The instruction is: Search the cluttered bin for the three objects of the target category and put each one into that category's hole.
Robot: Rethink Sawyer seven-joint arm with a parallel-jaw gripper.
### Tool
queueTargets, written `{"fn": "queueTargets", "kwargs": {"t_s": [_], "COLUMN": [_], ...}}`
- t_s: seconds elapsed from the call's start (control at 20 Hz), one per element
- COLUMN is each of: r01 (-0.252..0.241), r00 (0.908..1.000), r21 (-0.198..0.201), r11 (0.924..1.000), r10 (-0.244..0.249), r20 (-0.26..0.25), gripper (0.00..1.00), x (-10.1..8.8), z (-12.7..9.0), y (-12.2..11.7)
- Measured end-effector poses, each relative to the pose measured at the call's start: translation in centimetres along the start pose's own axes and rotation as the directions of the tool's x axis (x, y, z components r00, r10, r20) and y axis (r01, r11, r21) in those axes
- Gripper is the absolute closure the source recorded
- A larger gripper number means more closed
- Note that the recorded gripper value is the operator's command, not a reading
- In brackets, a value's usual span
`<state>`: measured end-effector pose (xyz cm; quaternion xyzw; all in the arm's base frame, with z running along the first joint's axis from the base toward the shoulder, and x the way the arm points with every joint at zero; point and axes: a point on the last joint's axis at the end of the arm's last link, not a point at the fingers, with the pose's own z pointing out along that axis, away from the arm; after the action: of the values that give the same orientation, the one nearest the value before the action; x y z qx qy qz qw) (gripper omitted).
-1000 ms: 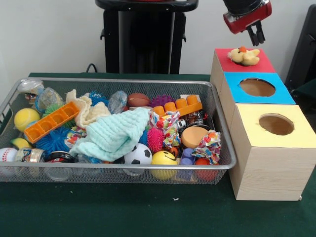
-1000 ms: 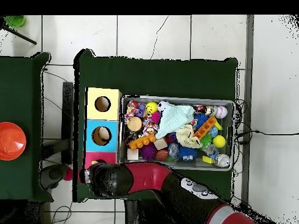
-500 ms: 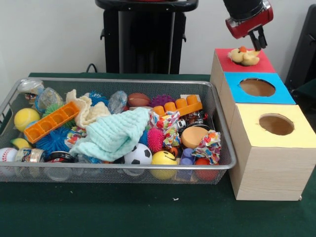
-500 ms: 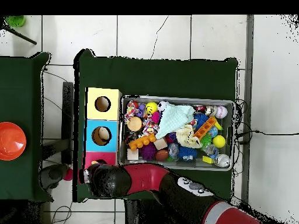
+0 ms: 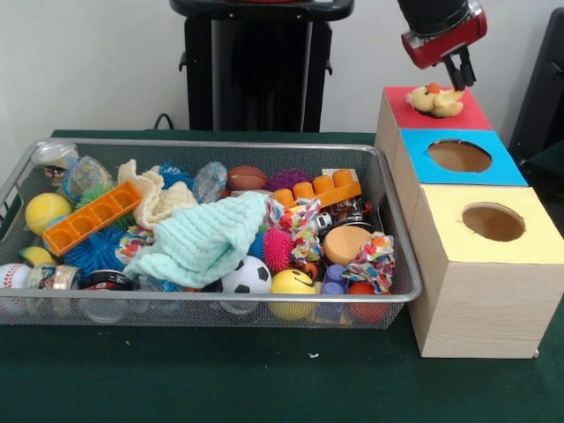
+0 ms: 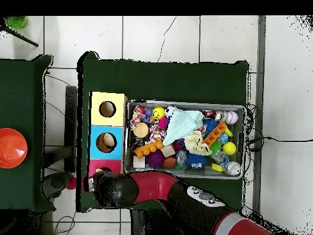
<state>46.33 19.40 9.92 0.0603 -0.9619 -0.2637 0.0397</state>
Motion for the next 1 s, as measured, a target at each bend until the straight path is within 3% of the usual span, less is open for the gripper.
{"fn": "queueTargets", "kwargs": {"t_s": [0.5,1.0], "r01": [-0.003,0.04], "r00": [0.9998,0.9989], "r21": [0.016,0.074], "r11": [0.9999,0.9965], "r10": [0.003,-0.041], "r20": [0.022,0.023], "gripper": [1.0,1.0], "x": [-0.4,0.9], "z": [-0.9,-0.2], "y": [-0.8,-2.0]}}
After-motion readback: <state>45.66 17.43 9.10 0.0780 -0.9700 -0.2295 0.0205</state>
